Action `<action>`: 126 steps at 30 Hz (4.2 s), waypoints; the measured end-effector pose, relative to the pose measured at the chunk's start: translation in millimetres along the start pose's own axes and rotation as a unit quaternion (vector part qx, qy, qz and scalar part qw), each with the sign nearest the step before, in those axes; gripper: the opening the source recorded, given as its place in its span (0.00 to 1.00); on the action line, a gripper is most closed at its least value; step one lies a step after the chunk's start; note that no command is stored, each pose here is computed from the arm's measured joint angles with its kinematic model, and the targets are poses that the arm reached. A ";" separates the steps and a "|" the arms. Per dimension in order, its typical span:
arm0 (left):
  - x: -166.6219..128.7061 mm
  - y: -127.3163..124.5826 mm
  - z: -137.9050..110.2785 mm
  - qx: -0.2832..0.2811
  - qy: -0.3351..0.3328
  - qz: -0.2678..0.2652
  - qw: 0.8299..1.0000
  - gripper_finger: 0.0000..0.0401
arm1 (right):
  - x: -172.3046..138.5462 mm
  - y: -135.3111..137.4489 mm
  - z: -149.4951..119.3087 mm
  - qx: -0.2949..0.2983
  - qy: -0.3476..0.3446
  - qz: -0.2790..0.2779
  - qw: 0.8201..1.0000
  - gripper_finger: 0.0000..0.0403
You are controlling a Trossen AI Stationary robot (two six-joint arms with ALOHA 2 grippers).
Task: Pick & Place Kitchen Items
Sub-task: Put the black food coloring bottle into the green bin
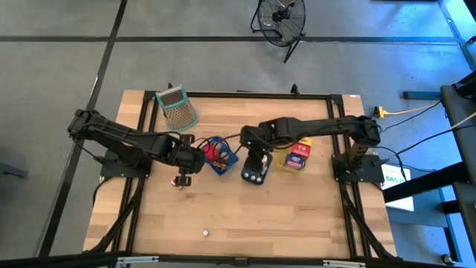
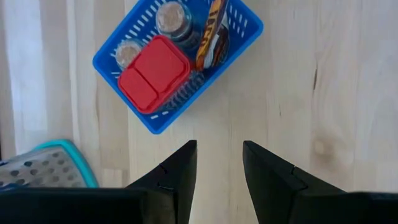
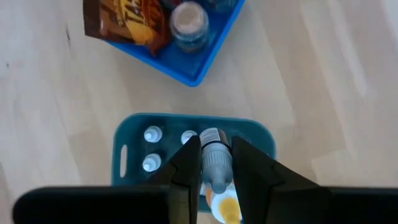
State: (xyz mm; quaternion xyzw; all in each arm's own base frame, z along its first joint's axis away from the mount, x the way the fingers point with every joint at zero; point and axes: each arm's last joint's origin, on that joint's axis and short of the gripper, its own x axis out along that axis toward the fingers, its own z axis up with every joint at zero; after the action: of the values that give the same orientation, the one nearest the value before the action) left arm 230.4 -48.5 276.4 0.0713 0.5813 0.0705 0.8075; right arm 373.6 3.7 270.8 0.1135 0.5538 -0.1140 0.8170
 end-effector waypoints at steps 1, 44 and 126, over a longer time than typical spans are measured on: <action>0.7 -0.2 -0.1 -0.002 -0.001 0.000 1.000 0.31 | 2.8 -2.6 1.0 0.003 0.006 0.005 1.000 0.18; -2.2 -14.0 -1.8 0.014 -0.011 -0.012 1.000 0.30 | 66.7 -22.2 5.9 0.019 0.100 0.046 0.994 0.18; -5.2 -23.3 -3.9 0.017 -0.017 -0.019 1.000 0.29 | 102.4 -20.5 5.9 0.005 0.113 0.036 0.993 0.19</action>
State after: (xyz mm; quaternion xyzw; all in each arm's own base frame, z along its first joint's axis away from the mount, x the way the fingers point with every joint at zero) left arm 225.9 -72.3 275.4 0.0750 0.5702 0.0446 0.8168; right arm 409.4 -23.7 176.4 0.1490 0.6374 -0.0738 0.7524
